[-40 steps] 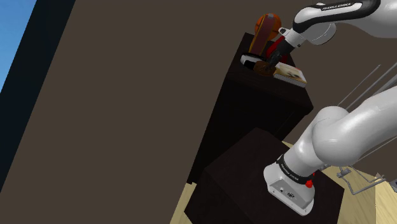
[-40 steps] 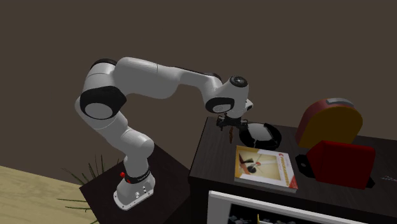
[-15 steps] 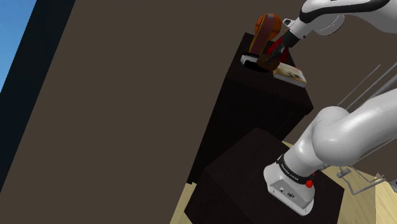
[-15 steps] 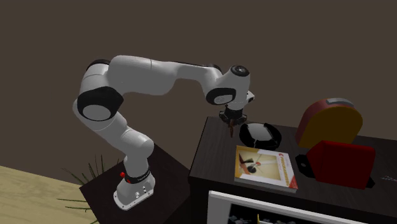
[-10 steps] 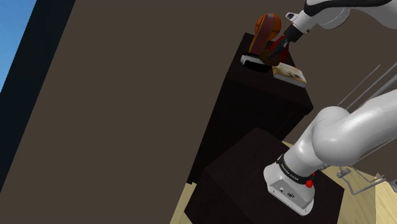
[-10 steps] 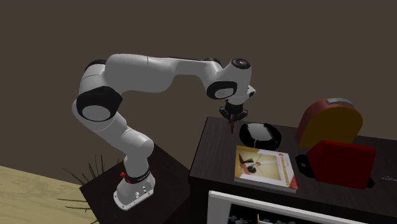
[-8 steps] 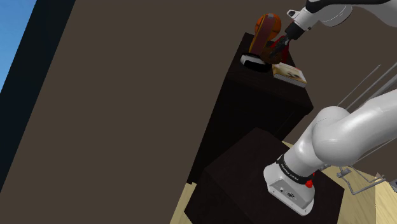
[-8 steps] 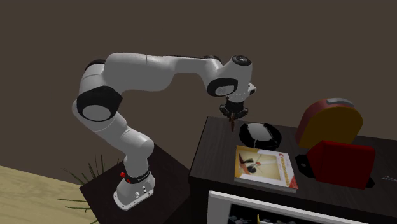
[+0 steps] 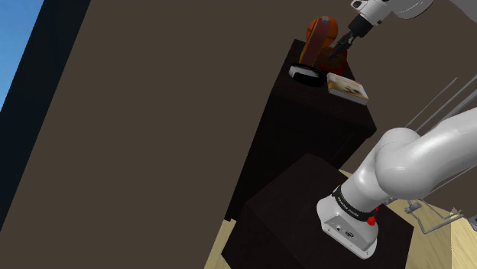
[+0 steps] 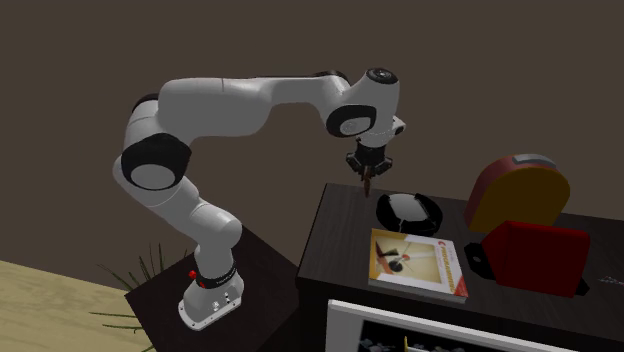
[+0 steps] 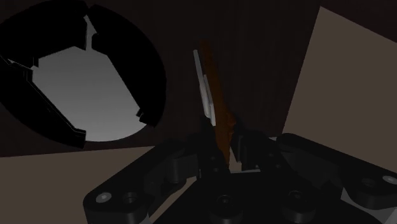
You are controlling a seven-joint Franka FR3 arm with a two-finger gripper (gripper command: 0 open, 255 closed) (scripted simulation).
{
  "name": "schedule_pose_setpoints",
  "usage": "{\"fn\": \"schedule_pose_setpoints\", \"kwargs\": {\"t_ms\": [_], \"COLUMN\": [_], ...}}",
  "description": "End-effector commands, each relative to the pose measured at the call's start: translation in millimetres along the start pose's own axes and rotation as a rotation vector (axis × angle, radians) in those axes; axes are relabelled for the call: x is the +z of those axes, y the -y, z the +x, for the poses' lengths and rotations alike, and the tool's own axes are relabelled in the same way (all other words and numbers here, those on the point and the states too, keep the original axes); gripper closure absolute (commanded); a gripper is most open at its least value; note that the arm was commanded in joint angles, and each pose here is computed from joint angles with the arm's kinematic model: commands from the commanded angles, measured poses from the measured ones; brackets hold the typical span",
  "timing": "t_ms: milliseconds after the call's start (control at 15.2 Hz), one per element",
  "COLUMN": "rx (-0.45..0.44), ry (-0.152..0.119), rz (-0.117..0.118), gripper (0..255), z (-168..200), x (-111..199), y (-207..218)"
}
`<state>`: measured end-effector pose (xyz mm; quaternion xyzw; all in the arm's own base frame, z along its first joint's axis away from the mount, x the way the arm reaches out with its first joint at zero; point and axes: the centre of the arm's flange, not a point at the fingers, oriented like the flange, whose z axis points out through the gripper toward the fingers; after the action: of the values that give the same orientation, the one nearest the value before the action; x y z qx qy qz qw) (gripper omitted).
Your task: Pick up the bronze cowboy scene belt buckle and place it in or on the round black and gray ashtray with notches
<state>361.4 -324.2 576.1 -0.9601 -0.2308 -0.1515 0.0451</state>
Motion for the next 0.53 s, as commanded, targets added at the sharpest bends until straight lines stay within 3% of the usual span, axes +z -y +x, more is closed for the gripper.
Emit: {"fn": "schedule_pose_setpoints", "kwargs": {"t_ms": [0,462], "rx": [0.000,0.000], "ry": [0.000,0.000], "rz": [0.000,0.000], "gripper": [255,255], "z": [5,34], "x": [-3,-2], "y": [-13,-101]}}
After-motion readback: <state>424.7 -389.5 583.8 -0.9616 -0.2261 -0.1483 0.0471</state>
